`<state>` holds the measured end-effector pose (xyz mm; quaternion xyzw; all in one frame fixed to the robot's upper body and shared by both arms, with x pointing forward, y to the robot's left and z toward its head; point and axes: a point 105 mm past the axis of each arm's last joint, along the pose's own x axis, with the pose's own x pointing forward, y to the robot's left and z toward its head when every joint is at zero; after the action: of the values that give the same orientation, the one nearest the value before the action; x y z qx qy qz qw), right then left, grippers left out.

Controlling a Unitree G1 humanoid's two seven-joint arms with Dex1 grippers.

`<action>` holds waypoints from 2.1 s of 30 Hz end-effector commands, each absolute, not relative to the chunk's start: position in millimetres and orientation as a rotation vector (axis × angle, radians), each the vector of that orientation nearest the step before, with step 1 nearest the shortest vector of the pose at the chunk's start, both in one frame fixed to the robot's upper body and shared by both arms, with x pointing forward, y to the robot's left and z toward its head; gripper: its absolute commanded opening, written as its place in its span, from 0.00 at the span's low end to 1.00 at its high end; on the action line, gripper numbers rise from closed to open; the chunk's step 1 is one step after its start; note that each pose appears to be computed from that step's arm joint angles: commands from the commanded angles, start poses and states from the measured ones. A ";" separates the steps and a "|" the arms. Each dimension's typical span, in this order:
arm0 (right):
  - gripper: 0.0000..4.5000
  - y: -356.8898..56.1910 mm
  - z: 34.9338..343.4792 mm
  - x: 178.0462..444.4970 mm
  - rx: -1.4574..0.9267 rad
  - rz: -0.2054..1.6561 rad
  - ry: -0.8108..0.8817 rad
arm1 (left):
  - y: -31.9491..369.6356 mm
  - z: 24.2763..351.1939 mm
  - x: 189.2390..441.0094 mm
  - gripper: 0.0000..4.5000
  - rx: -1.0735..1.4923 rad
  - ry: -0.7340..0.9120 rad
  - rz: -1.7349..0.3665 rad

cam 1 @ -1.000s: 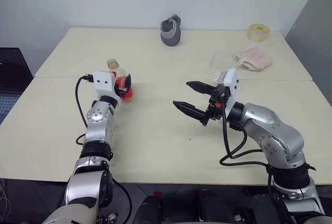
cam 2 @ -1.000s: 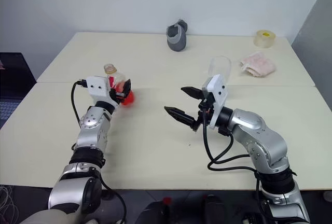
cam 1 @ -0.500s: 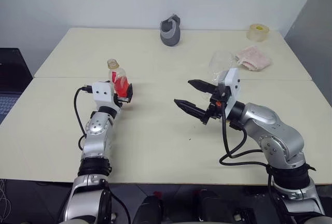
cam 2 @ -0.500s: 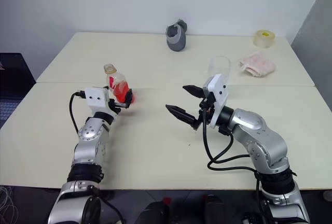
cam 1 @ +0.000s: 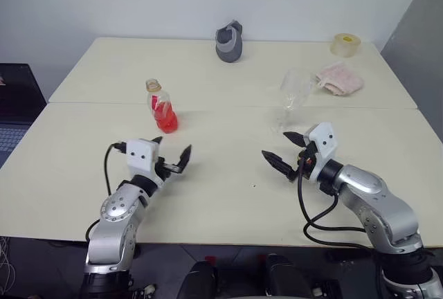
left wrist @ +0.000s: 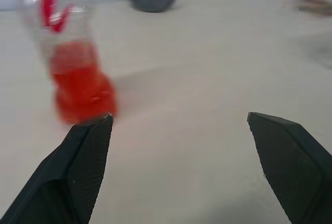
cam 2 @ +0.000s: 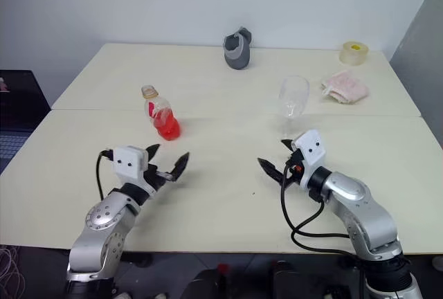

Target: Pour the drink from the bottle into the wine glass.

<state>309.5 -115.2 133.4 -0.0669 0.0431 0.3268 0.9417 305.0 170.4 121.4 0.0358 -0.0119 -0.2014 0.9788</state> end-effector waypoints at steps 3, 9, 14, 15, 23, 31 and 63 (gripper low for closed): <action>1.00 -152.0 129.5 339.8 -0.119 0.421 0.047 | 134.0 153.4 277.2 1.00 0.048 -0.077 -0.683; 1.00 -147.3 134.9 371.0 -0.060 0.345 -0.009 | 125.0 155.6 263.7 1.00 0.045 -0.051 -0.803; 1.00 -137.3 131.6 390.7 -0.049 0.332 -0.031 | 127.5 155.3 261.8 1.00 0.059 -0.042 -0.819; 1.00 -135.4 132.2 393.7 -0.046 0.334 -0.036 | 129.2 155.5 263.5 1.00 0.062 -0.043 -0.811; 1.00 -132.5 131.1 417.6 -0.049 0.308 -0.048 | 131.3 157.4 266.4 1.00 0.053 -0.057 -0.780; 0.96 -123.3 130.2 433.5 -0.003 0.304 -0.056 | 133.1 157.2 266.1 1.00 0.054 -0.064 -0.759; 0.03 20.1 154.7 394.5 -0.110 0.938 -0.143 | 193.5 121.2 215.7 1.00 0.046 0.046 -0.366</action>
<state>395.6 12.1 138.4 -0.0476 -0.0433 0.4371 0.8971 218.8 193.8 103.9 -0.0016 0.0622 -0.1860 0.9806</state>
